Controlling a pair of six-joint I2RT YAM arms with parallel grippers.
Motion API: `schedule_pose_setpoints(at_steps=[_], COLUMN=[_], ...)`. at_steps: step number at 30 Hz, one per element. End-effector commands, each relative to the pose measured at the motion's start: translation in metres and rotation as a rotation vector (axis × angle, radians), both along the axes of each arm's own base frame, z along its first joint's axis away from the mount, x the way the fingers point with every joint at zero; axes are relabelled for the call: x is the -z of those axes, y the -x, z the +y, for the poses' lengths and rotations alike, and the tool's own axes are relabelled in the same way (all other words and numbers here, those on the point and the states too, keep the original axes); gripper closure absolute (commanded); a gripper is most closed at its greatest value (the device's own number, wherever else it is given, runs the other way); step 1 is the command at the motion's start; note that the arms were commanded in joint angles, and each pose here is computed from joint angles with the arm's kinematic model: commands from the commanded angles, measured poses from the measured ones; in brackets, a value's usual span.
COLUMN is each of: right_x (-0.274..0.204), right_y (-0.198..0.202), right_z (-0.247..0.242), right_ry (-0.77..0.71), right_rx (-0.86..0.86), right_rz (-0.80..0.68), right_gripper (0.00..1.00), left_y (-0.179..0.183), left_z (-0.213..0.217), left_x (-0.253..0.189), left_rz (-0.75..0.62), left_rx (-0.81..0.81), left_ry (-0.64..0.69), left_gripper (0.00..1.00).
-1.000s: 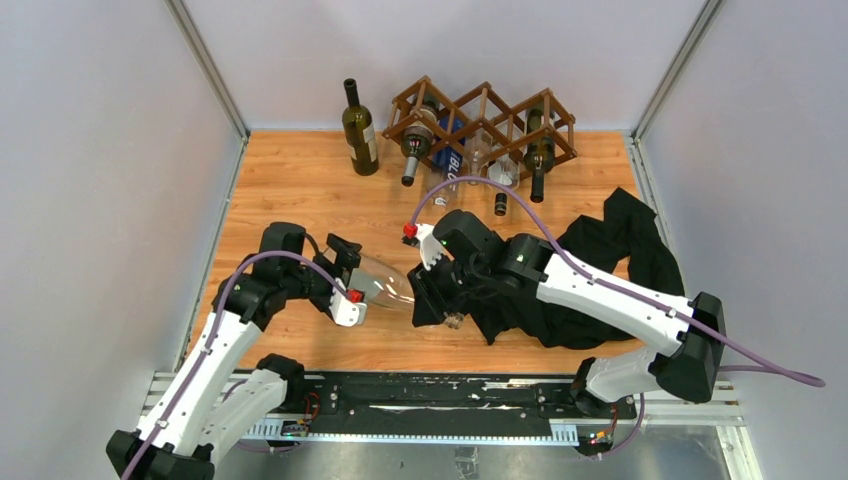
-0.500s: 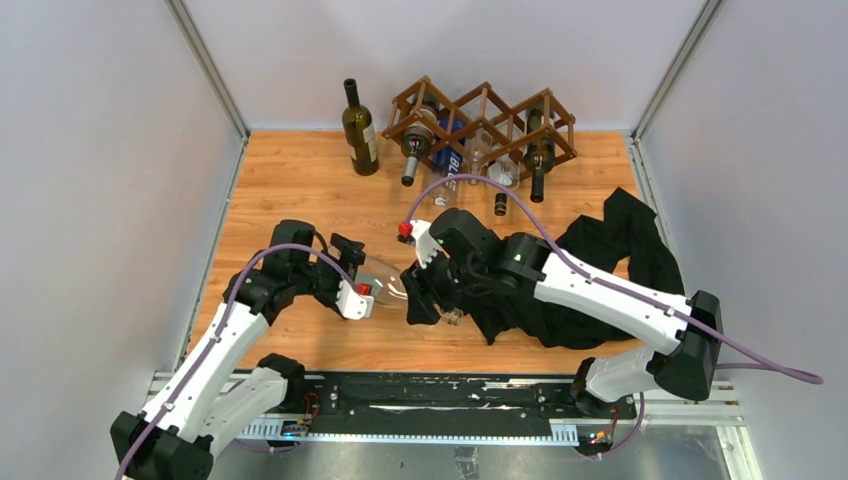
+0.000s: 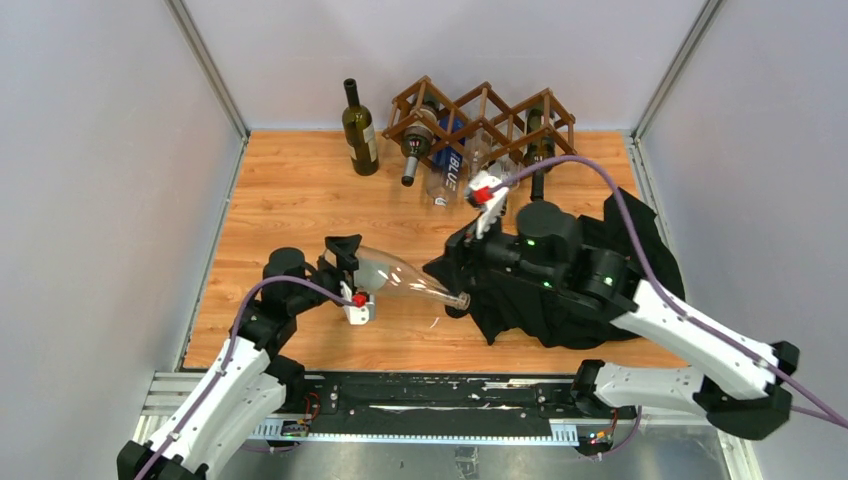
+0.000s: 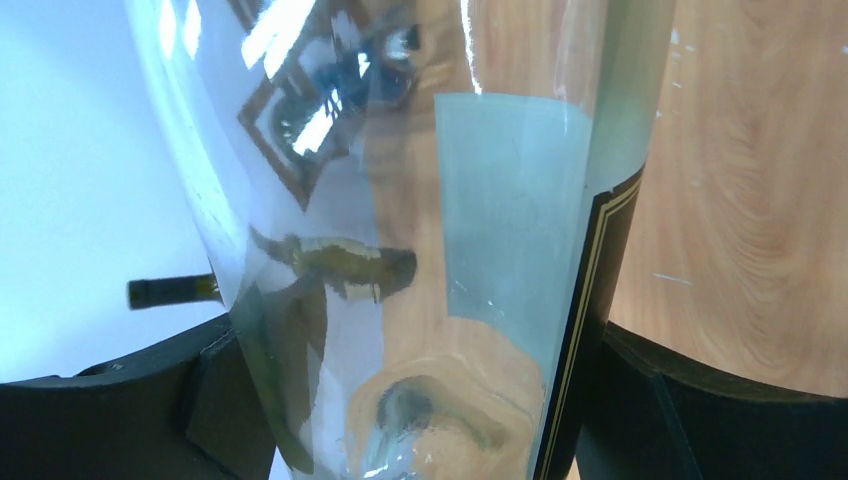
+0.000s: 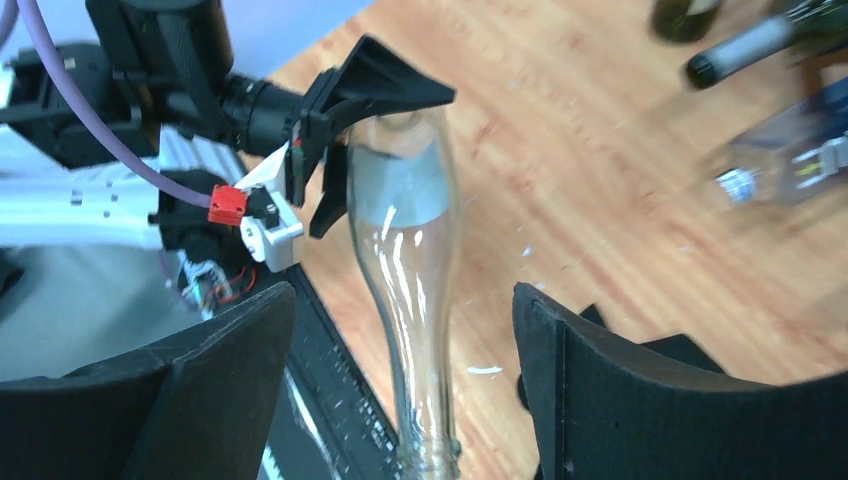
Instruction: Take the wine bottle off the wine rack
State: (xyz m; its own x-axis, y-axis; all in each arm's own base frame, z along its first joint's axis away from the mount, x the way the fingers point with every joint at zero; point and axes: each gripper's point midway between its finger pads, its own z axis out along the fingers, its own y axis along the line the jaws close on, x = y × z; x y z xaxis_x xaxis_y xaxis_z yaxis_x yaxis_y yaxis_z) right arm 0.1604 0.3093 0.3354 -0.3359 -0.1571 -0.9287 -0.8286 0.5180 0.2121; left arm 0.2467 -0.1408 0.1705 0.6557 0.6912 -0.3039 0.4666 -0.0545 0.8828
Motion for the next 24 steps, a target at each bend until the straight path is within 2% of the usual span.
schedule_pose_setpoints(at_steps=[1, 6, 13, 19, 24], right_x=[-0.039, -0.058, -0.077, -0.098, -0.118], right_y=[-0.022, -0.024, -0.017, -0.026, -0.035], right_z=[-0.033, -0.061, -0.068, -0.039, -0.007], right_ry=[-0.123, -0.209, -0.346, -0.403, -0.439], right_rx=[0.177, 0.275, 0.274, 0.232, 0.183], right_rz=[-0.162, -0.196, -0.231, -0.261, -0.285], right_gripper=[0.16, 0.15, 0.15, 0.15, 0.16], left_y=[-0.01, -0.016, -0.016, -0.004, 0.011], left_z=[-0.011, -0.007, -0.015, -0.03, -0.043], left_x=[-0.11, -0.136, -0.155, -0.16, -0.155], left_rz=[-0.27, -0.135, 0.059, 0.236, 0.399], left_rx=[-0.003, -0.097, -0.129, -0.082, -0.038], left_ry=[0.255, 0.445, 0.648, 0.772, 0.826], left_gripper=[1.0, 1.0, 1.0, 1.0, 1.0])
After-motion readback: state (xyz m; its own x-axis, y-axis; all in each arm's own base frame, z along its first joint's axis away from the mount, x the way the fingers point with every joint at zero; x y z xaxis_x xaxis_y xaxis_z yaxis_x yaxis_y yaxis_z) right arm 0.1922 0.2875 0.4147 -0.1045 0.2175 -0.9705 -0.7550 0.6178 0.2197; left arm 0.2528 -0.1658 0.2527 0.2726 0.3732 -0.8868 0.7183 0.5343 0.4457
